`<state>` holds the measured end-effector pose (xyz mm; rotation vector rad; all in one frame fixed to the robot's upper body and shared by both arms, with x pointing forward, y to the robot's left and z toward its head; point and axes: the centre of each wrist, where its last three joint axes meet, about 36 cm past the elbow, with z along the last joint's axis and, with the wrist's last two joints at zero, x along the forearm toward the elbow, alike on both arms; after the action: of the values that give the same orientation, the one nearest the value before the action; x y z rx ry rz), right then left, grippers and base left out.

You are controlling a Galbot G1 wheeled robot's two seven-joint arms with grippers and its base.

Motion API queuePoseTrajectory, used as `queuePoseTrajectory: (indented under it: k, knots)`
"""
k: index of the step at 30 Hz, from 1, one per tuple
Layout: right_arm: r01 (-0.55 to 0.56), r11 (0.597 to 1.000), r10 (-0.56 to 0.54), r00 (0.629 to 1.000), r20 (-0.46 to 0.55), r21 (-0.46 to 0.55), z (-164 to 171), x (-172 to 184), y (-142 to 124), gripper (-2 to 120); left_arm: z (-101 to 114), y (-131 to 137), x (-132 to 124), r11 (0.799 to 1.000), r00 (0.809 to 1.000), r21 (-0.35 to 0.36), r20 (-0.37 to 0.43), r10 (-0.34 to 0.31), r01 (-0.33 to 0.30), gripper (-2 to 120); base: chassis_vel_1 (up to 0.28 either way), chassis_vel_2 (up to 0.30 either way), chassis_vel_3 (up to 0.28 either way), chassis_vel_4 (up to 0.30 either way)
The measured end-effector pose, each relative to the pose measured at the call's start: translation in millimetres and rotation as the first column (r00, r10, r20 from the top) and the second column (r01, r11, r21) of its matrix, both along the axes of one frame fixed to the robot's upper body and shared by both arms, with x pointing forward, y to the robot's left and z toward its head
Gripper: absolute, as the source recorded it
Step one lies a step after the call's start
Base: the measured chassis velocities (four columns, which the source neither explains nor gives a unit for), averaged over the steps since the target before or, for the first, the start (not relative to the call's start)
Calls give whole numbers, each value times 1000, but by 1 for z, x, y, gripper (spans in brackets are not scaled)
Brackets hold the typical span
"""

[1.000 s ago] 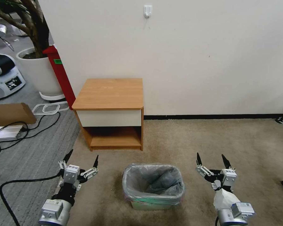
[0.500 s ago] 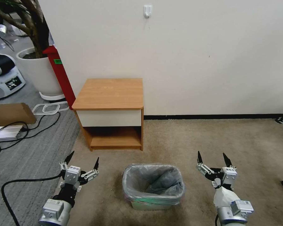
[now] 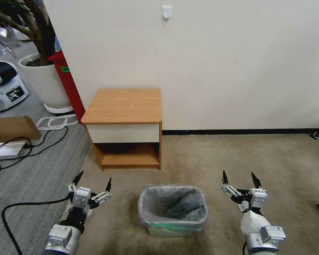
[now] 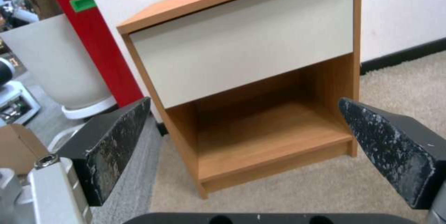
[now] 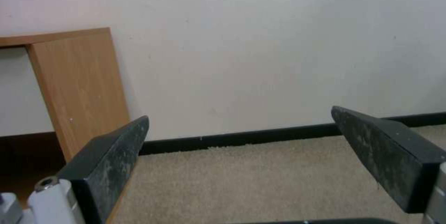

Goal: Pick up the garbage bag from the table and place it over the trash can.

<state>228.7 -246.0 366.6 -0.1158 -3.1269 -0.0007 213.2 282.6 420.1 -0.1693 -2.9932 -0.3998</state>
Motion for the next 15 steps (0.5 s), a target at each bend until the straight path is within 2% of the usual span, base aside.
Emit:
queuePoseTrajectory:
  k: [15]
  knots:
    - [0, 1000, 0, 1000, 0, 0, 0, 0, 0, 100, 0, 0, 0, 1000, 1000, -1, 0, 1, -1, 100, 0, 0, 0, 0]
